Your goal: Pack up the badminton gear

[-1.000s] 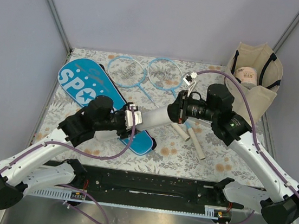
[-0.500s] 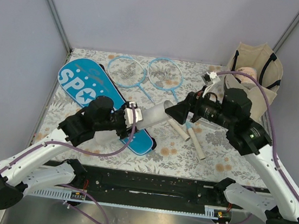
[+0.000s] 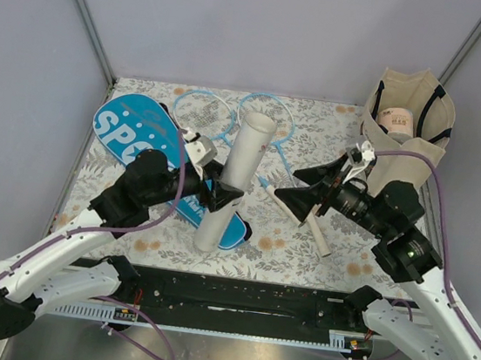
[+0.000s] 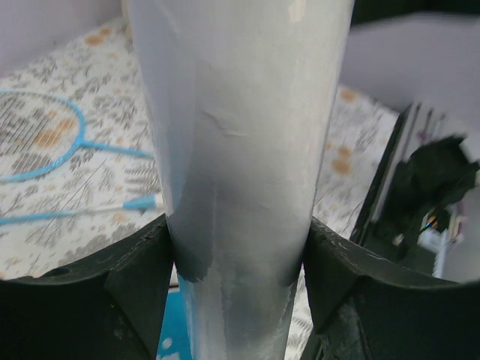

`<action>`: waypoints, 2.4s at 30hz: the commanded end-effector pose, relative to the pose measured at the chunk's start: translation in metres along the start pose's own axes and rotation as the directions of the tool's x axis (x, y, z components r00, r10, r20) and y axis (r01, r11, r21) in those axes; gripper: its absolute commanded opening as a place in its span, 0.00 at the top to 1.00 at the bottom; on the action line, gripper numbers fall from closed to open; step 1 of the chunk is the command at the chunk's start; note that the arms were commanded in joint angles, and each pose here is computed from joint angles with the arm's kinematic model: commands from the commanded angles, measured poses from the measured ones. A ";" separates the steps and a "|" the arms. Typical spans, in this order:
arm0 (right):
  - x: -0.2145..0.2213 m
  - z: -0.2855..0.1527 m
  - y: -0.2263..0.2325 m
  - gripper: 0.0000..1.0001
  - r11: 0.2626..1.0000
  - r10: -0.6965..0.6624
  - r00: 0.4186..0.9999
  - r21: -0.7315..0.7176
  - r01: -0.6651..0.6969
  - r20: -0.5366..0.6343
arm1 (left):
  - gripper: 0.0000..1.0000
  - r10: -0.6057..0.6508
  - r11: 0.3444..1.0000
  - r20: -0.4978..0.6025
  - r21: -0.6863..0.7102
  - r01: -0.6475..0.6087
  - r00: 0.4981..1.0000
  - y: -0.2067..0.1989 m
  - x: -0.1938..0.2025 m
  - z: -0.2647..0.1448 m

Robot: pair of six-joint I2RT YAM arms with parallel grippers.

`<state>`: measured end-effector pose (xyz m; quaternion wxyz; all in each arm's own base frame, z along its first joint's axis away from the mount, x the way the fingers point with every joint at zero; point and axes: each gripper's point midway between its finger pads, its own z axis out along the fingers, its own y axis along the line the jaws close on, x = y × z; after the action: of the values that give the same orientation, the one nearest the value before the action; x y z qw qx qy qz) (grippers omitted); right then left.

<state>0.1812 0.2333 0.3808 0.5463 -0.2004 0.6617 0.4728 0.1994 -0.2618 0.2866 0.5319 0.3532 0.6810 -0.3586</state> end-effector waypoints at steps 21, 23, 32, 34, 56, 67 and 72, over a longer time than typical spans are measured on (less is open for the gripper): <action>0.069 0.099 0.020 0.03 0.984 0.023 0.995 -0.172 -0.039 -0.097 | 0.58 -0.345 0.930 0.540 0.089 0.356 0.767 -0.003 -0.117 -0.024; 0.073 0.105 0.020 0.04 0.986 0.050 0.993 -0.152 -0.065 -0.103 | 0.58 -0.325 0.933 0.536 0.048 0.356 0.780 0.004 -0.110 -0.022; 0.071 0.115 0.020 0.02 0.949 0.295 0.954 -0.101 -0.300 -0.062 | 0.58 -0.259 0.931 0.559 -0.072 0.358 0.788 0.026 -0.095 -0.023; 0.074 0.117 0.019 0.02 0.942 0.323 0.945 -0.080 -0.326 -0.054 | 0.59 -0.269 0.924 0.569 -0.074 0.374 0.777 0.028 -0.096 -0.023; 0.138 0.151 -0.005 0.09 0.952 0.299 0.945 0.107 -0.286 -0.135 | 0.60 -0.436 0.822 0.657 0.013 0.569 0.616 0.029 -0.112 -0.039; 0.139 0.146 -0.017 0.42 0.964 0.227 0.963 0.172 -0.201 -0.143 | 0.48 -0.393 0.836 0.619 -0.067 0.545 0.679 0.029 -0.102 -0.038; 0.127 0.138 -0.017 0.55 0.975 0.178 0.979 0.151 -0.161 -0.102 | 0.34 -0.352 0.844 0.587 -0.136 0.518 0.729 0.033 -0.093 -0.044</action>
<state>0.2031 0.3967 0.2735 0.4272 -0.1460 0.7265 0.5180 0.2412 -0.2271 0.3273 0.6128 -0.0283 0.6642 -0.4273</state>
